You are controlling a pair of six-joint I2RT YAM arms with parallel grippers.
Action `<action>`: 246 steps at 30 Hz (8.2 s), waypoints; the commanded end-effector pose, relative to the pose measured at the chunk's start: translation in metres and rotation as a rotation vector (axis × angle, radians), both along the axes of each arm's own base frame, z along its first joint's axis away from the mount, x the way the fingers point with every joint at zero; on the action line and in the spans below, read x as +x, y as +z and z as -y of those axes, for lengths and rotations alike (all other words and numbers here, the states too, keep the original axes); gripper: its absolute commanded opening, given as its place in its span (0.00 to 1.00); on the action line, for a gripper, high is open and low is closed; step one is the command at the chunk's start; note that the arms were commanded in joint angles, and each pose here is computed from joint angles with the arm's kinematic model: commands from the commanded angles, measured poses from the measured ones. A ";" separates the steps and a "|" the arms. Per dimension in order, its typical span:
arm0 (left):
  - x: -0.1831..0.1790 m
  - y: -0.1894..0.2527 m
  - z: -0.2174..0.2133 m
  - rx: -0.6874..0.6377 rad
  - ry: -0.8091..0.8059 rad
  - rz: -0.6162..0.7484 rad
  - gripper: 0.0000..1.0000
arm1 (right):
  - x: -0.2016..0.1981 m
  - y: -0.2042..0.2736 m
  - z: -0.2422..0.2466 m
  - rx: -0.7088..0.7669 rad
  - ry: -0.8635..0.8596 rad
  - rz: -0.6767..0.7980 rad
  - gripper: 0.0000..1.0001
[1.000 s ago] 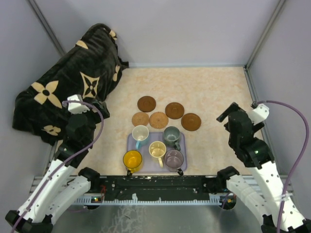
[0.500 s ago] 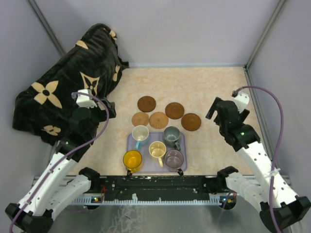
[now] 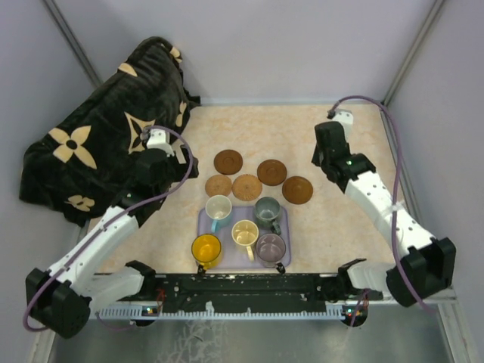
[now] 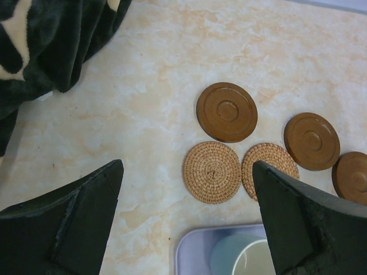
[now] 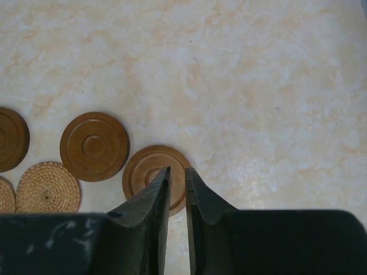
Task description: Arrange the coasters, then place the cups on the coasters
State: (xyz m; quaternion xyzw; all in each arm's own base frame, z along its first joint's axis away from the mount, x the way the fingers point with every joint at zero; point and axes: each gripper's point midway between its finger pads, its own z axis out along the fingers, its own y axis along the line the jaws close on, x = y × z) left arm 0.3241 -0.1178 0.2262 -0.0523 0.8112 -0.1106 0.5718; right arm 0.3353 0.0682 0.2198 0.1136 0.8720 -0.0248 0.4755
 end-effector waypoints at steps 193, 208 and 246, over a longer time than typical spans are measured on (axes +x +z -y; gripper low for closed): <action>0.151 -0.193 0.049 -0.146 -0.191 -0.506 0.25 | 0.142 -0.201 -0.047 0.161 0.007 -0.526 0.00; 0.129 -0.199 0.101 -0.146 -0.369 -0.526 0.23 | 0.126 -0.202 -0.034 0.189 -0.007 -0.529 0.00; 0.114 -0.211 0.143 -0.105 -0.500 -0.559 0.23 | 0.118 -0.209 -0.088 0.094 0.124 -0.555 0.00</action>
